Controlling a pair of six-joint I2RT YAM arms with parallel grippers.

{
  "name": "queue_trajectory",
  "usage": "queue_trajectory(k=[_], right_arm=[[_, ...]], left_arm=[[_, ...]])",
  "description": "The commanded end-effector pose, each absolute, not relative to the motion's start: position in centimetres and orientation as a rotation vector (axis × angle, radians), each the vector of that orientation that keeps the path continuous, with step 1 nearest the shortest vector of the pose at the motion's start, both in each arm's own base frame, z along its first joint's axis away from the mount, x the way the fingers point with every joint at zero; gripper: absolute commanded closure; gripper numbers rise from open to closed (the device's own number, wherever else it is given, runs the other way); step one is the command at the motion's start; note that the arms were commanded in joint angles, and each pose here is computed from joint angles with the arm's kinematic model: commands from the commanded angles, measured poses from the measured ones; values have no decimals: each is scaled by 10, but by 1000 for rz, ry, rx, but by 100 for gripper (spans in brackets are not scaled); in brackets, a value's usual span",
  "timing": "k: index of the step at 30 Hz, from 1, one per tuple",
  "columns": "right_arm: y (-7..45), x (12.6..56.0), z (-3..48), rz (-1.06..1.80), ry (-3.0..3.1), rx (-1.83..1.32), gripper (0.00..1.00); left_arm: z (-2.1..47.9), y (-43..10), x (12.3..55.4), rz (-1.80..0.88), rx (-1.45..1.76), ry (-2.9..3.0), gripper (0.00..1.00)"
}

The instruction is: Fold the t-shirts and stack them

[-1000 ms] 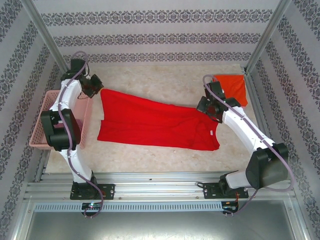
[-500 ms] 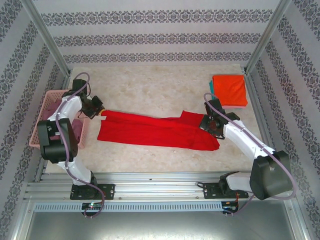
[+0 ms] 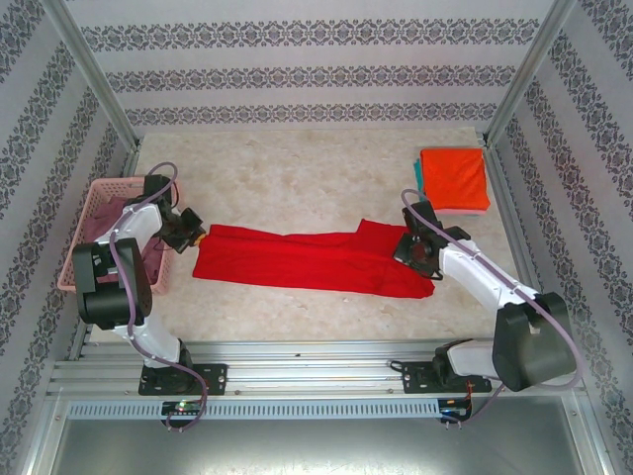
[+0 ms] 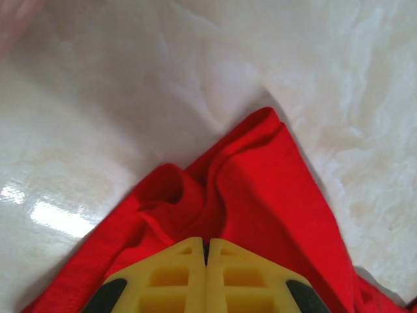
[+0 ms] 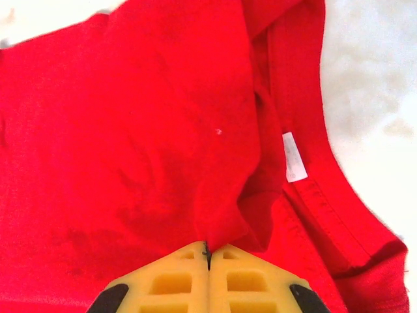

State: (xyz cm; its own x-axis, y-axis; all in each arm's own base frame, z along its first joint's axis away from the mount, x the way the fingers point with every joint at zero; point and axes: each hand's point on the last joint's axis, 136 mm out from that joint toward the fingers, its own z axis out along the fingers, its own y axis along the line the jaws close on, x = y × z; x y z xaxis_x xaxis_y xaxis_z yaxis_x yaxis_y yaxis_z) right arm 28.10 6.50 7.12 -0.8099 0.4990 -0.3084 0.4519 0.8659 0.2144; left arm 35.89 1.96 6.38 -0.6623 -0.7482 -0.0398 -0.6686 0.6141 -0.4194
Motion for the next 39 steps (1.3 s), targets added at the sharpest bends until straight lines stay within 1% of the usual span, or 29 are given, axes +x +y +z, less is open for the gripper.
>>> queue_trajectory(k=[1, 7, 15, 23, 28, 31, 32, 34, 36, 38, 39], right_arm=[[68, 275, 60, 168, 2712, 728, 100], [68, 270, 50, 141, 2740, 738, 100], [64, 263, 42, 89, 2769, 742, 100], [67, 259, 35, 82, 2799, 742, 100], [68, 261, 39, 91, 2787, 738, 100], [70, 264, 47, 109, 2765, 720, 100], [71, 265, 51, 119, 2756, 705, 96], [72, 269, 62, 123, 2723, 663, 78], [74, 274, 78, 121, 2675, 603, 60], [75, 280, 93, 119, 2629, 553, 48], [76, 283, 100, 121, 2611, 531, 45]], left_arm=[[61, 28, 363, -530, -1154, 2605, 100], [49, 32, 350, -475, -1175, 2637, 100], [31, 29, 337, -467, -1218, 2666, 100], [22, 27, 335, -476, -1242, 2678, 100], [23, 26, 330, -481, -1244, 2677, 100], [26, 25, 326, -481, -1247, 2673, 95], [27, 25, 325, -478, -1248, 2671, 91], [33, 26, 323, -462, -1246, 2663, 80], [46, 30, 324, -421, -1224, 2642, 65], [61, 32, 326, -376, -1183, 2622, 53], [69, 31, 328, -372, -1160, 2613, 49]])
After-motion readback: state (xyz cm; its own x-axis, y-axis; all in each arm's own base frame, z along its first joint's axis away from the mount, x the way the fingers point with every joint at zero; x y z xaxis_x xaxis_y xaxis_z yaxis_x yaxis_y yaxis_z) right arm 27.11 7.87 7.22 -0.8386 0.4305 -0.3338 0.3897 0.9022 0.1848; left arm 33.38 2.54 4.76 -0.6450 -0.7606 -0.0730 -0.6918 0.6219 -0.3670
